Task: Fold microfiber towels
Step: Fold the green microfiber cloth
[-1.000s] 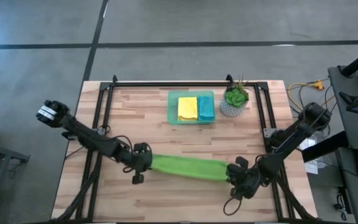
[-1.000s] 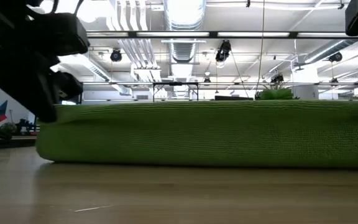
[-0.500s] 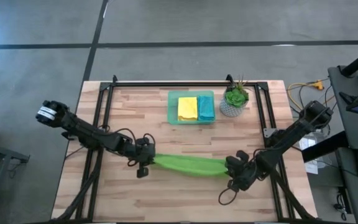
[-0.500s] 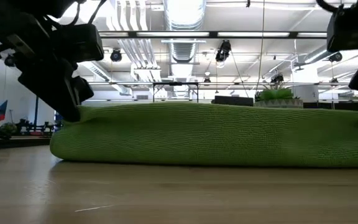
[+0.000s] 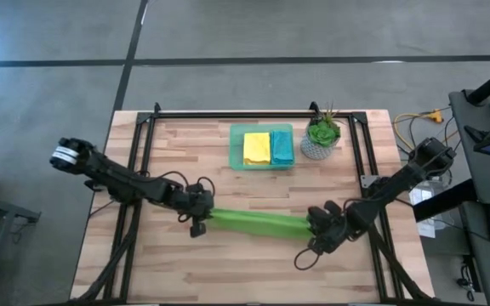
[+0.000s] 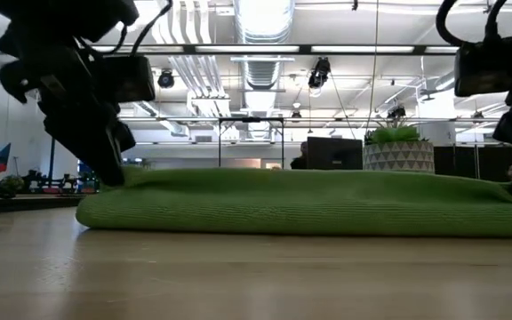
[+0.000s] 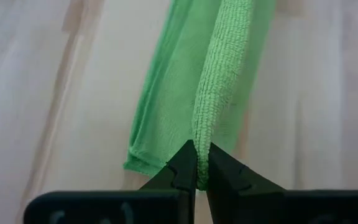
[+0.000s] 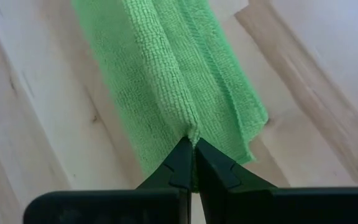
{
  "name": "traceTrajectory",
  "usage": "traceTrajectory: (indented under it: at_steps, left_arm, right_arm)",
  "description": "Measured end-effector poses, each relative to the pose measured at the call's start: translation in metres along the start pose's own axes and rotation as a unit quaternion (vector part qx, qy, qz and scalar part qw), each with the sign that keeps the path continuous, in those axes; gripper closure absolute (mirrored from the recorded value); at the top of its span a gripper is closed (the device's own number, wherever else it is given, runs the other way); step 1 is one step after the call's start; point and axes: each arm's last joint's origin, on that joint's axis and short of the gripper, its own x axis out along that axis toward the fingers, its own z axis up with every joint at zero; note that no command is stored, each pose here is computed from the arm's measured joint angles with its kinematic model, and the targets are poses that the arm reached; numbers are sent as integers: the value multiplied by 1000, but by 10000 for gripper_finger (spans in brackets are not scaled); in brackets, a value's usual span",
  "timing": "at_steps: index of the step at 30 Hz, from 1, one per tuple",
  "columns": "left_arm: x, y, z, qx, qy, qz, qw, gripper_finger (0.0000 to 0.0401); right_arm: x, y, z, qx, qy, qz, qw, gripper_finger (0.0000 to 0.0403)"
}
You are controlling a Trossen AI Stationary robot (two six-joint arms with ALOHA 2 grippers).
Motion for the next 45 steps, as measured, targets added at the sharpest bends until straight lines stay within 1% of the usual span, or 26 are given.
traceTrajectory:
  at_steps: [5, 12, 16, 18, 22, 27, 30, 33, 36, 38, 41, 45]
  left_arm:
    - [9, 4, -4, -14, 18, 13, 1000, 393]
    - [17, 8, -5, -20, 31, 24, 999, 393]
    - [18, 10, -4, -24, 30, 28, 999, 393]
    - [18, 12, -4, -27, 29, 31, 999, 386]
    - [18, 16, -2, -34, 28, 39, 998, 350]
    - [18, 23, -1, -45, 32, 52, 997, 281]
    - [16, 27, -2, -51, 41, 60, 996, 242]
    - [11, 29, -3, -53, 48, 66, 995, 217]
    - [2, 31, -3, -54, 45, 74, 995, 208]
    - [-4, 30, -1, -54, 31, 77, 995, 207]
    - [-16, 28, 4, -57, -7, 66, 996, 206]
    - [-28, 23, 17, -61, -79, 32, 994, 208]
  right_arm:
    - [2, -3, 5, 0, -1, -8, 1000, 394]
    - [4, -10, 11, 7, 4, -27, 1000, 394]
    - [6, -13, 15, 7, 20, -27, 999, 394]
    - [6, -14, 16, 7, 28, -27, 999, 393]
    - [8, -17, 19, 9, 37, -30, 999, 374]
    - [4, -22, 21, 14, 37, -43, 998, 338]
    - [-6, -28, 23, 18, 23, -52, 998, 318]
    - [-21, -34, 25, 27, -1, -56, 998, 302]
    - [-38, -39, 29, 36, -40, -39, 998, 295]
    - [-48, -40, 33, 41, -72, -12, 996, 294]
    - [-58, -33, 41, 36, -129, 51, 990, 296]
    - [-61, -18, 52, 21, -203, 113, 972, 301]
